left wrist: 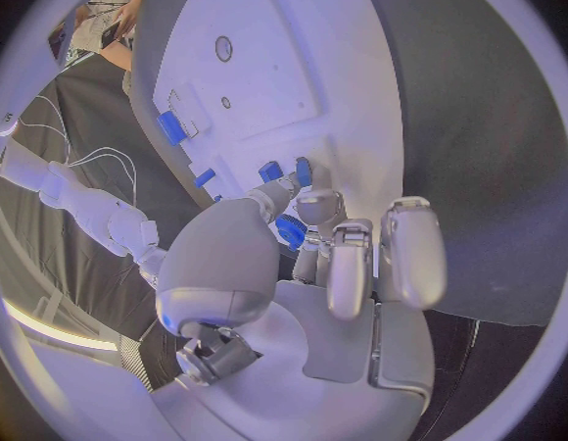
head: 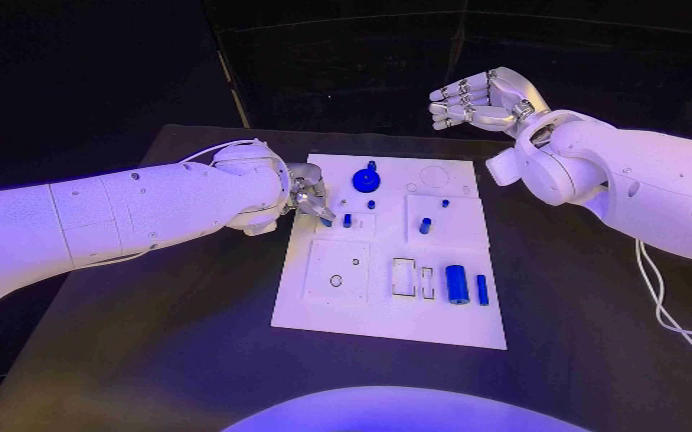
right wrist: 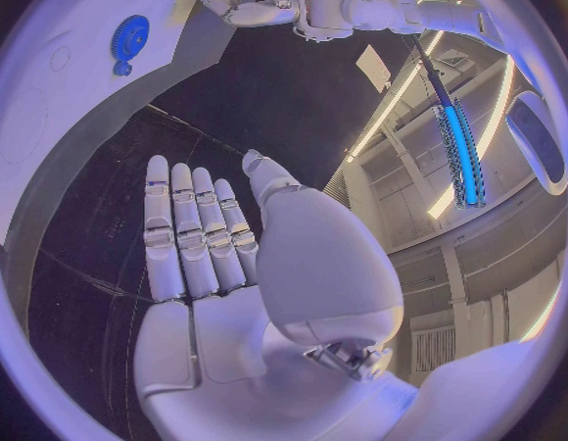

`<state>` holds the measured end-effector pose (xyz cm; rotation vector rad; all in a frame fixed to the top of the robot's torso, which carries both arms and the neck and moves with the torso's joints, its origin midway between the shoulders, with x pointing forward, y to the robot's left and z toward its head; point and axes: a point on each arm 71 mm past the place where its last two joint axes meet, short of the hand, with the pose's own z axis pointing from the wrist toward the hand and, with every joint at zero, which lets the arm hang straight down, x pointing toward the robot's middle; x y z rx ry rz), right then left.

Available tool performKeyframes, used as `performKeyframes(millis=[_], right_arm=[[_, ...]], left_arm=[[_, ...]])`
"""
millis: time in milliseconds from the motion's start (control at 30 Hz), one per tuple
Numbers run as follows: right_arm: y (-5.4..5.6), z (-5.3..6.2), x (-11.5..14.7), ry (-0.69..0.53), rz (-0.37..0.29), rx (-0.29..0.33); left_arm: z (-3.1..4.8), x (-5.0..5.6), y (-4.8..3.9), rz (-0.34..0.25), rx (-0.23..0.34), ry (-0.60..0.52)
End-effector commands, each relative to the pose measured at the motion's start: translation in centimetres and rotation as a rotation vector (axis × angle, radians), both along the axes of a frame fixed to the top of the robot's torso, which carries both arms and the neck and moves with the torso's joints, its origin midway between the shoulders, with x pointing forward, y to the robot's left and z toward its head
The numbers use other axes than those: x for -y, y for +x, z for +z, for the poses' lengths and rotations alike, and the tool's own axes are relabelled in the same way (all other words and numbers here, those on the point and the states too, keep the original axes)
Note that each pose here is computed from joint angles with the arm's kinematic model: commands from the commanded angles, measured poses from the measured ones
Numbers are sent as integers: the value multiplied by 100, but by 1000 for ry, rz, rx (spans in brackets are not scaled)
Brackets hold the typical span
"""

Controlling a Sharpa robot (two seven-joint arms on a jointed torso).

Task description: Assemble the parts on the task board

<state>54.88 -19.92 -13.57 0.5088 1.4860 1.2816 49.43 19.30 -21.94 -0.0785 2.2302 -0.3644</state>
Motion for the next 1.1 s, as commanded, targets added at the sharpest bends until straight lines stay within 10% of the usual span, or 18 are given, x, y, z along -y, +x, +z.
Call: performKeyframes(millis=[33,1100], right_arm=[[-2,12,-15,5,14,-1],[-4,11,-15,5,16,-2]], left_arm=[[-41,-1,-20,-7,-27,11],[-40,-4,29,23,-15,-13]])
